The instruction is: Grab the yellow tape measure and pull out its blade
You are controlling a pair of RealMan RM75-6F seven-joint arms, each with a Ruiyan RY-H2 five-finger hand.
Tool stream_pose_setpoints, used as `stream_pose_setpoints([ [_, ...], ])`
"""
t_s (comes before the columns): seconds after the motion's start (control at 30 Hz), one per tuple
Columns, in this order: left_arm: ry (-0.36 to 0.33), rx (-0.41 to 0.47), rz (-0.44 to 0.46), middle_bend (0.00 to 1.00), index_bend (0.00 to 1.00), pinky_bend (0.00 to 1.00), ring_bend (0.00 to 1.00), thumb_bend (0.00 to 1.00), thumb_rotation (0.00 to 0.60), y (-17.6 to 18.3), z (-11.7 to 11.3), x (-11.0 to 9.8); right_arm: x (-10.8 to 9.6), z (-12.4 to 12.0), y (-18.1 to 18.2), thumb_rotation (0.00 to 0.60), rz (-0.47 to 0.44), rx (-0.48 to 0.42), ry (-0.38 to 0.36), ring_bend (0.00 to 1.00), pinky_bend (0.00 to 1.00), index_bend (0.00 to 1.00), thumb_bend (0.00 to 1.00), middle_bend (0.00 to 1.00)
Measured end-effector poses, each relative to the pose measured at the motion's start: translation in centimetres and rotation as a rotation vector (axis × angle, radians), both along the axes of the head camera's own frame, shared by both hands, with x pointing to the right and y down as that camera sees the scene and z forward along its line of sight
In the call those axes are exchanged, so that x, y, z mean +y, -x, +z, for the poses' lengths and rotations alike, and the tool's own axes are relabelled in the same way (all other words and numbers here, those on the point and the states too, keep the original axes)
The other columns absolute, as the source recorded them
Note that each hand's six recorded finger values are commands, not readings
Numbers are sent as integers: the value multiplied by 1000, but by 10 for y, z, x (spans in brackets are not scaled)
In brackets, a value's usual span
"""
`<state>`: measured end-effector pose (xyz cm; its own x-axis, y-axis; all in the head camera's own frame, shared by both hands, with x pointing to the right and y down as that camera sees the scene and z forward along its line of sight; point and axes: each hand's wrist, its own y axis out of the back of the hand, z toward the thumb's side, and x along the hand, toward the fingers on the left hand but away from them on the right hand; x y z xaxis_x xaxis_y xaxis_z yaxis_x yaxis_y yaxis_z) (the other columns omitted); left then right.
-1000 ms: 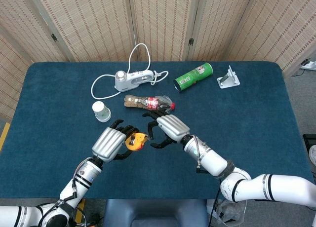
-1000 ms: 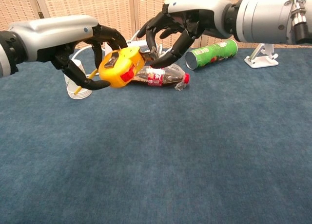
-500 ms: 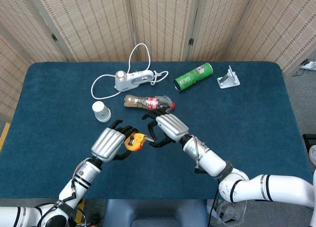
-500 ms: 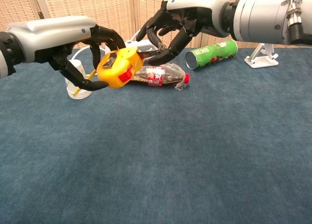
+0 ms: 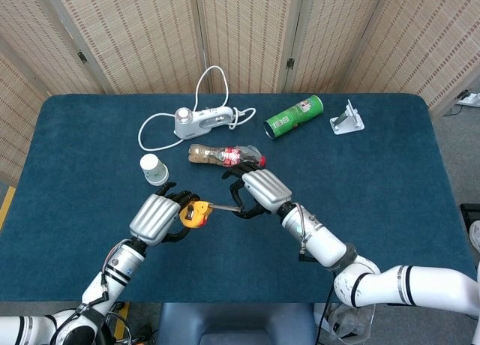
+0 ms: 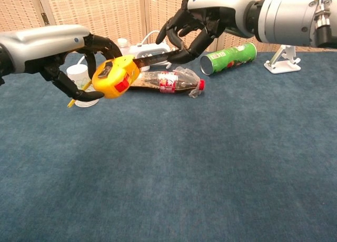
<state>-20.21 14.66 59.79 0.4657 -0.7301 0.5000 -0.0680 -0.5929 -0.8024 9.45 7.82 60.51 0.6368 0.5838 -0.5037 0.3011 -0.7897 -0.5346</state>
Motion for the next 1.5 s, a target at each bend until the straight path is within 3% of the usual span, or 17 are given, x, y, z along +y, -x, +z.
stream_pose_setpoints([
  [0.7,-3,-63,-18,546,573,164,454,359,600,27,22,-3,0,-7,-17,600,21,2,-7,146,91,787,433,282],
  [1.5,50,-153,-33,546,578,150,440,359,600,74,68,-2,-4,-67,-83,600,98,-9,-62,155,91,807,440,293],
])
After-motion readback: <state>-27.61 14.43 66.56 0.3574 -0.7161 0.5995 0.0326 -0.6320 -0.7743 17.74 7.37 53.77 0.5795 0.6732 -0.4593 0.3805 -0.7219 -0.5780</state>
